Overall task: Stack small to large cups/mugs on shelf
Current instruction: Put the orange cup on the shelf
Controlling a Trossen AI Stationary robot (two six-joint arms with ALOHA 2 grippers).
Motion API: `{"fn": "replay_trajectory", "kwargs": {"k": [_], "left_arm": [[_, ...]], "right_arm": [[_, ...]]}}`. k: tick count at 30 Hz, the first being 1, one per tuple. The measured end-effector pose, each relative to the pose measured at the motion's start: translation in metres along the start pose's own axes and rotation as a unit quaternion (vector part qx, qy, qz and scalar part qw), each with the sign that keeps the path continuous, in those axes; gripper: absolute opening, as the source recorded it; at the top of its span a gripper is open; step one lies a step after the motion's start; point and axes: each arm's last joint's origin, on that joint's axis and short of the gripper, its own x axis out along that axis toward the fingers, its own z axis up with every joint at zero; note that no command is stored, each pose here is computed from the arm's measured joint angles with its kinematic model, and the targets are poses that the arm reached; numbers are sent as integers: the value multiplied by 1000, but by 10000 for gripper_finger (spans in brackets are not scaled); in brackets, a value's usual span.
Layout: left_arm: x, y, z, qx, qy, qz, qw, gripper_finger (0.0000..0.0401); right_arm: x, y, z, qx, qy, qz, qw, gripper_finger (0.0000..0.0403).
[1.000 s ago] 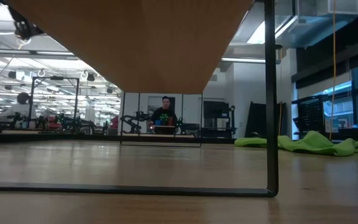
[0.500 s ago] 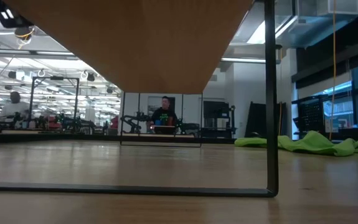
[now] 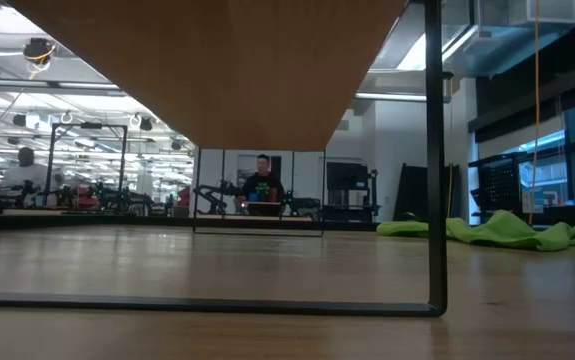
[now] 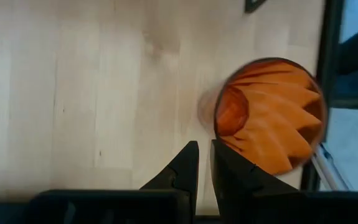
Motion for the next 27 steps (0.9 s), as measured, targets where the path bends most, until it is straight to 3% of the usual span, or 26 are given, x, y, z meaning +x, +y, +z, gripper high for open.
{"fn": "replay_trajectory", "kwargs": {"k": [10,15,22,27], "left_arm": [[3,-12,6,-62,-21,-47,997,38],[4,-6,6,-105,1,-31,994,38],[4,-12,11,-92,-8,-65,994,35],[4,-10,13,-90,-23,-55,994,29]], "right_arm": [[-4,9,-5,-5,-4,10,1000,263],[-7,14,-10,-4,2,15,1000,263],[-11,18,-15,-5,-4,1,1000,263],[-13,22,-17,-9,-10,-1,1000,263]]}}
